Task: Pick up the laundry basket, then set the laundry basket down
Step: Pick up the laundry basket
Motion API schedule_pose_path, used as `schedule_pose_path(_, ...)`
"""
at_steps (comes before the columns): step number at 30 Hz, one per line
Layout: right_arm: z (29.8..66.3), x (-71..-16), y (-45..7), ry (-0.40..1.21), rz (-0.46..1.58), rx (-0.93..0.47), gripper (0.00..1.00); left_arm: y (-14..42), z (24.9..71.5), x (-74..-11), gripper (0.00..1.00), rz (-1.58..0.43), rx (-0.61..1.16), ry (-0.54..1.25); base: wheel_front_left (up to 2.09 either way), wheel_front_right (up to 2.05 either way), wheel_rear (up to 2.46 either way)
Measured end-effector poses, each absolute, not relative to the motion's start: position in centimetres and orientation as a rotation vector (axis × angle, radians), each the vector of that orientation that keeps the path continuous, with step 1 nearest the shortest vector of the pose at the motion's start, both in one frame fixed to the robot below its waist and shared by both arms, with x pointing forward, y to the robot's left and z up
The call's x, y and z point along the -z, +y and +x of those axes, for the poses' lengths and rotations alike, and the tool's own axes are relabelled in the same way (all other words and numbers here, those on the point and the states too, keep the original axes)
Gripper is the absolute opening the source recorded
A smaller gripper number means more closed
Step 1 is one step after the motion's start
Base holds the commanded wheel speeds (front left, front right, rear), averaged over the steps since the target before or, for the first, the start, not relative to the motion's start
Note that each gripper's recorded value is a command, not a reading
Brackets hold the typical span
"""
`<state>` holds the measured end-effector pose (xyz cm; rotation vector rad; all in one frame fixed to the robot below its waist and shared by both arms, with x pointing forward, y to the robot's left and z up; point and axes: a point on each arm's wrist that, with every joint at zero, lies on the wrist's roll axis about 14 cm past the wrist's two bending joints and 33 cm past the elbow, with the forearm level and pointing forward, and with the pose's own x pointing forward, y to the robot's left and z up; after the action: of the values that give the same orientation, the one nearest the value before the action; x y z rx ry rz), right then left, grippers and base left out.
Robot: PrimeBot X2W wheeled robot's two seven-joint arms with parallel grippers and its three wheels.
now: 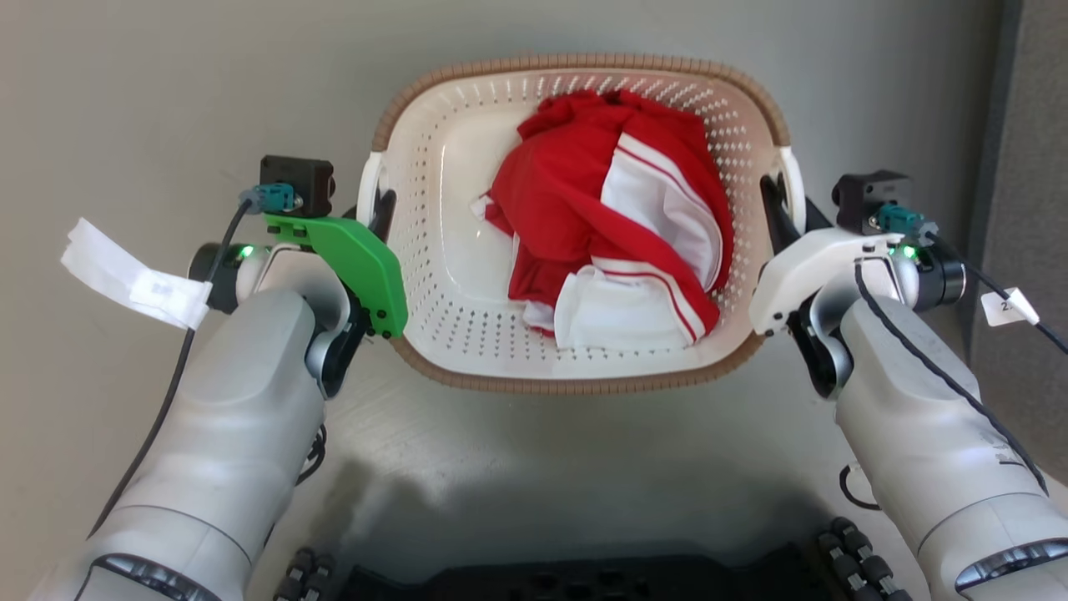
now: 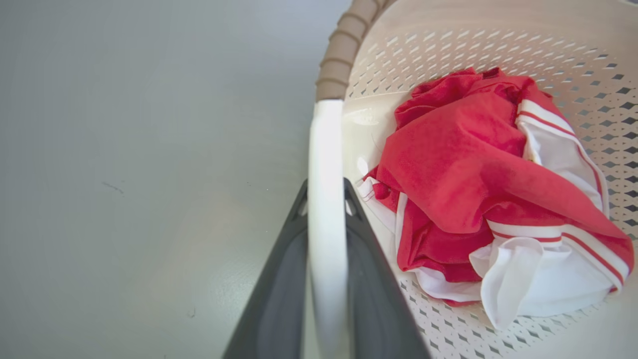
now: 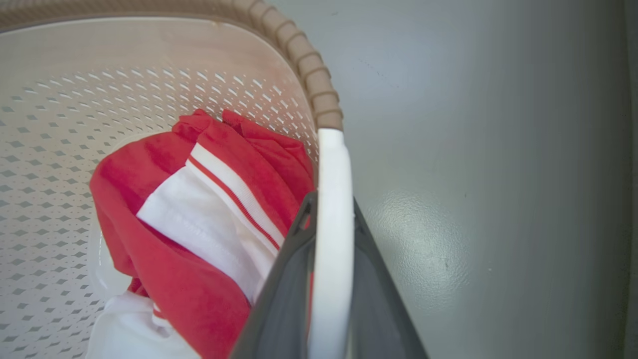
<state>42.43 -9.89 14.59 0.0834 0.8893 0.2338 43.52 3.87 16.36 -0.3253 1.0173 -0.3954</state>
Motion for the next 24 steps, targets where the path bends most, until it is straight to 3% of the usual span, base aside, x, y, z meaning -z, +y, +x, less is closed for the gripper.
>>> schedule_pose_path(24,39.5,-20.6,-10.2,0.971,0.11,-0.252,0.0,3.7,40.2,-23.1,0.0,-0.389,0.378,1.093,0.0,0.0,0.0)
